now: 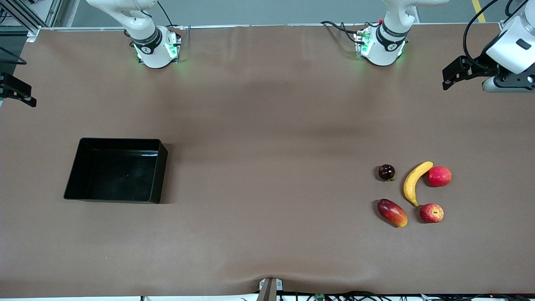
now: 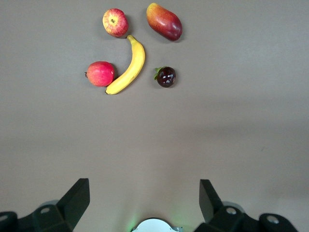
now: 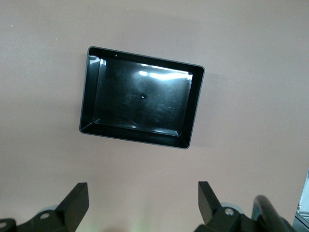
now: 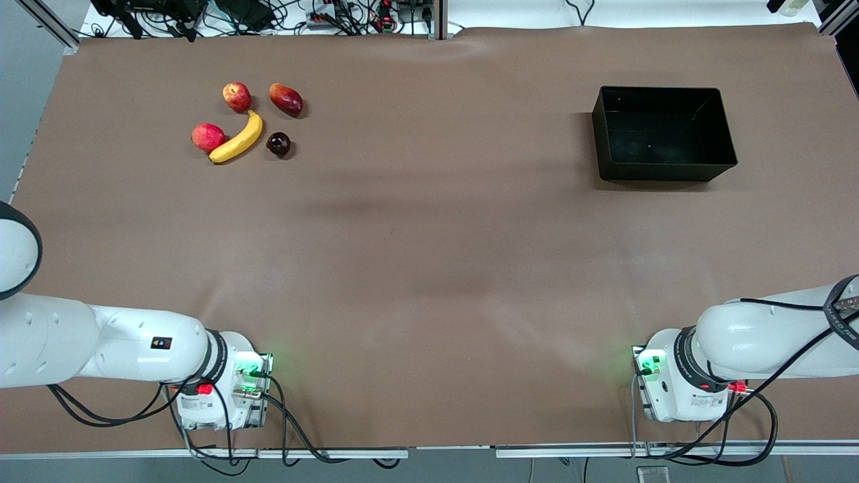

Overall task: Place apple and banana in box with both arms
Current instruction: 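Reach the right gripper to the black box rim while the left gripper reaches the apple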

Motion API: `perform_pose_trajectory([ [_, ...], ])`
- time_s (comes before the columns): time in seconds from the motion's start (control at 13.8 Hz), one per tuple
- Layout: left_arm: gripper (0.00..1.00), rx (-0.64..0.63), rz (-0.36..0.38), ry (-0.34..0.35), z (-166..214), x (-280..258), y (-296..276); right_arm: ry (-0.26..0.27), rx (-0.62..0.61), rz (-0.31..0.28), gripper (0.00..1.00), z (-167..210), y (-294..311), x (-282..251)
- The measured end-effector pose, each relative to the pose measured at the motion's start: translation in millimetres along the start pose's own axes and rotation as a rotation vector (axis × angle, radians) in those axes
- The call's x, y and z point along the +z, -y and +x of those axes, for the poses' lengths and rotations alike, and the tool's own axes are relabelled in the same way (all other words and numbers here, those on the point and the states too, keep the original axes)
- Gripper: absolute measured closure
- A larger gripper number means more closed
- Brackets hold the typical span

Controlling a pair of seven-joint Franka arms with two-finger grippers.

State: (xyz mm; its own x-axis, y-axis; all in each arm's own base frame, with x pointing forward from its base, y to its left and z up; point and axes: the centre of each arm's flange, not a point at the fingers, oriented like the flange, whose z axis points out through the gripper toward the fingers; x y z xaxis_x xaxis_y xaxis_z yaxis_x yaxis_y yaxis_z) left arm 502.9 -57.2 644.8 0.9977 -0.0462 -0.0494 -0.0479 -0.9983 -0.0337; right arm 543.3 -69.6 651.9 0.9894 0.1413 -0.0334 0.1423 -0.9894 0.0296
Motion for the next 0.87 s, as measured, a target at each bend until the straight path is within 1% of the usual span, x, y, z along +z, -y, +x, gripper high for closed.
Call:
perform_pose_trajectory([
  [0.36, 0.0, -0.006, 0.0, 0.01, 3.9, 5.0, 3.0, 0.004, 0.001, 0.002, 0.0, 1.0, -0.2, 2.2],
  [0.58, 0.0, -0.031, -0.002, 0.047, 32.4, 32.2, 15.4, 0.028, 0.006, 0.007, 0.0, 8.0, -3.8, 15.4],
  [0.65, 0.0, -0.047, -0.004, 0.047, 49.0, 48.1, 23.7, 0.043, 0.01, 0.011, 0.0, 12.3, -6.9, 24.5],
  [0.73, 0.0, -0.065, -0.006, 0.039, 66.4, 65.5, 34.1, 0.074, 0.013, 0.017, 0.0, 20.3, -10.2, 42.9],
  [0.87, 0.0, -0.095, -0.01, 0.038, 95.4, 103.0, 56.3, 0.174, 0.016, 0.038, 0.0, 49.8, -18.5, 110.7],
])
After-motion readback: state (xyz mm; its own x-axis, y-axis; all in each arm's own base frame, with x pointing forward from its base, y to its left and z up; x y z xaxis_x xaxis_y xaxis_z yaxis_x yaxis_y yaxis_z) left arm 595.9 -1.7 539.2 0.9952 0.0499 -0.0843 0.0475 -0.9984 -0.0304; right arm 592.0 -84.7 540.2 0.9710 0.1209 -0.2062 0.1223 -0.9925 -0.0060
